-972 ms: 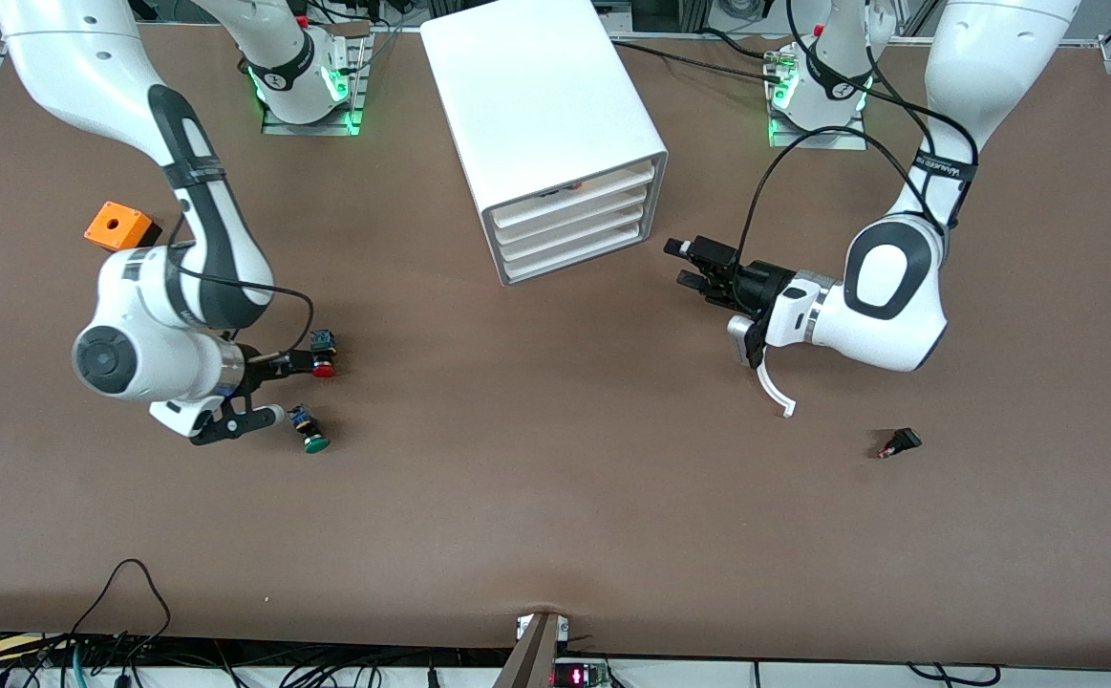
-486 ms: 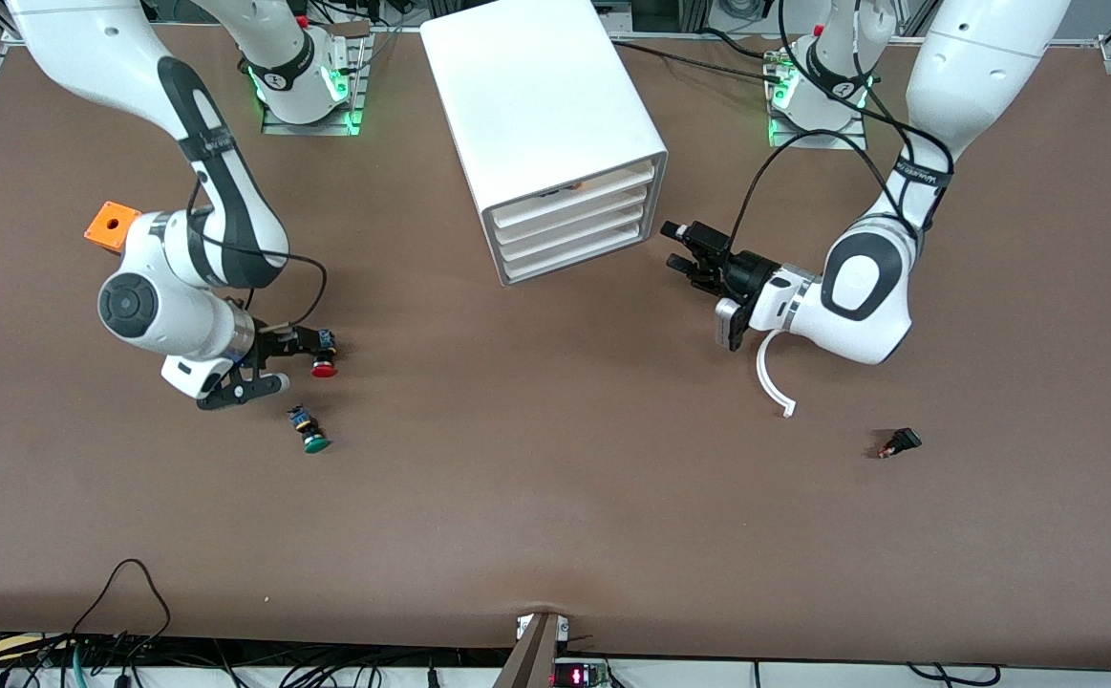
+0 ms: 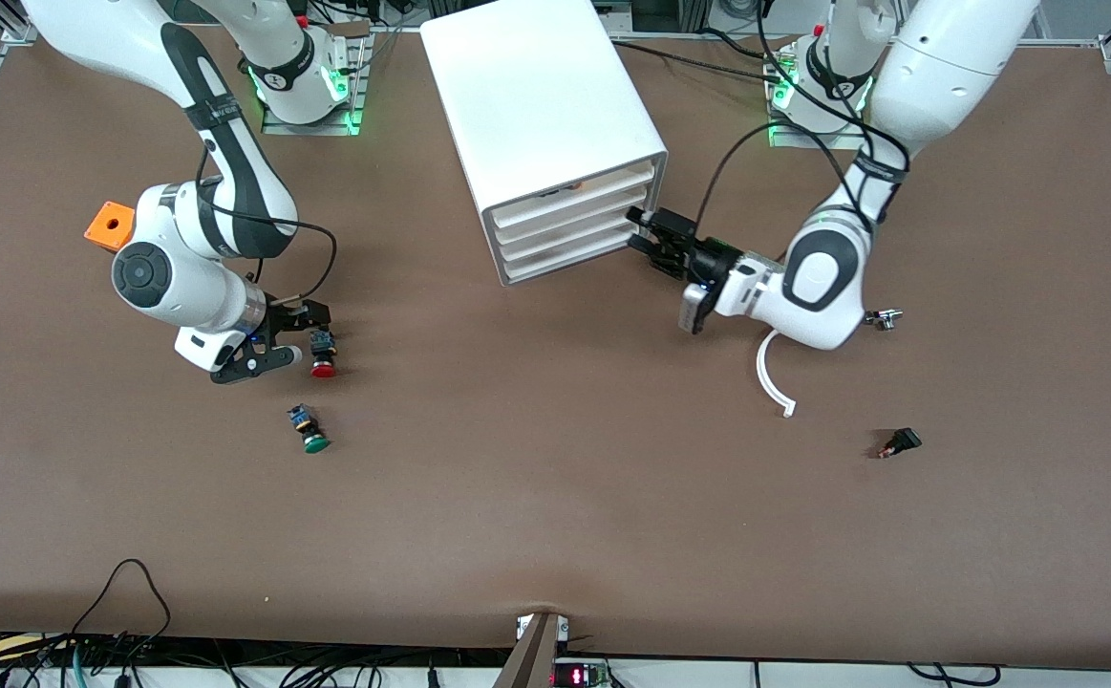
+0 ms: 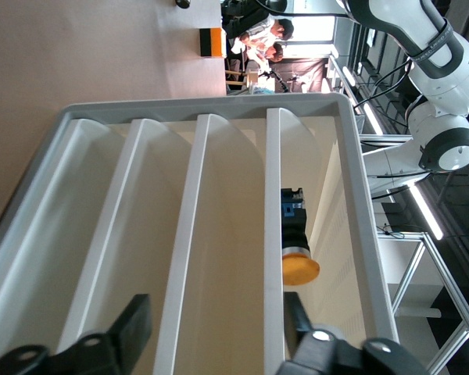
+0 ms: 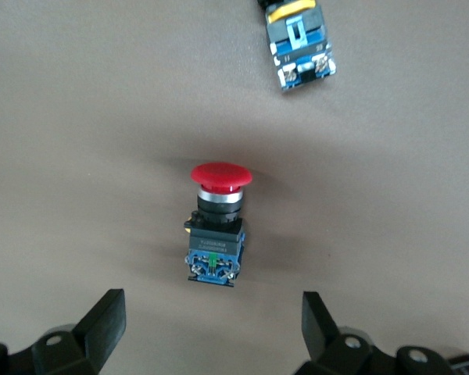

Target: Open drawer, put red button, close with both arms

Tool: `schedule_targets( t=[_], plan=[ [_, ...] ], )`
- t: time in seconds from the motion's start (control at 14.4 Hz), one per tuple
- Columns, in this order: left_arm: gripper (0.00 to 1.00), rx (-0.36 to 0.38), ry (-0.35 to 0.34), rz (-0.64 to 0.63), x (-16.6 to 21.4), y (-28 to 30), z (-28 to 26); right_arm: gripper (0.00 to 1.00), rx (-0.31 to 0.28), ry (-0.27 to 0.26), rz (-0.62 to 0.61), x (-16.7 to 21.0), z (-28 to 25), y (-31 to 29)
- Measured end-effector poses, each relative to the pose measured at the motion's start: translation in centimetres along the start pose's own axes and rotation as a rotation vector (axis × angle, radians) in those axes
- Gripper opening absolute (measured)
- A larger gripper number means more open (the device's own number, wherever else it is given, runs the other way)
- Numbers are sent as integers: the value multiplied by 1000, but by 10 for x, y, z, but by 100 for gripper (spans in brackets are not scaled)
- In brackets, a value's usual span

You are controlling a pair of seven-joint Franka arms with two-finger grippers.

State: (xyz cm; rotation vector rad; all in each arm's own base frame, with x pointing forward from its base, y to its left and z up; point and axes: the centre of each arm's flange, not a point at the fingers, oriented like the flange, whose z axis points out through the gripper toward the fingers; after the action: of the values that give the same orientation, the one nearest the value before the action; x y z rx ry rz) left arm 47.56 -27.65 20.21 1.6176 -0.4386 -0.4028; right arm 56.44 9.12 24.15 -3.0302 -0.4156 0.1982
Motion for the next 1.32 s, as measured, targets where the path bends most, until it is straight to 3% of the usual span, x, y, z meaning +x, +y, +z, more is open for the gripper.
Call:
schedule_targets(
  t=[0.21,0.56,0.76,1.04,1.18,1.32],
  plan=[
    [62,-11,-2,5,-2,-5,12,100,-4,1,3,-7,18,1],
    [59,-23,0,47,-8,-27,14,100,-7,11,0,-6,43,0],
    [27,-29,-2,57,-11,-33,16,100,-1,-3,-18,-5,57,-11],
    [28,-39,-14,66,-17,-36,24,97,-4,7,-21,-3,70,-13],
    [30,-44,-18,72,-23,-40,27,84,-4,9,-21,-3,72,-12],
    [30,-47,-18,74,-24,-42,29,79,-5,12,-21,-2,72,-12]
  ],
)
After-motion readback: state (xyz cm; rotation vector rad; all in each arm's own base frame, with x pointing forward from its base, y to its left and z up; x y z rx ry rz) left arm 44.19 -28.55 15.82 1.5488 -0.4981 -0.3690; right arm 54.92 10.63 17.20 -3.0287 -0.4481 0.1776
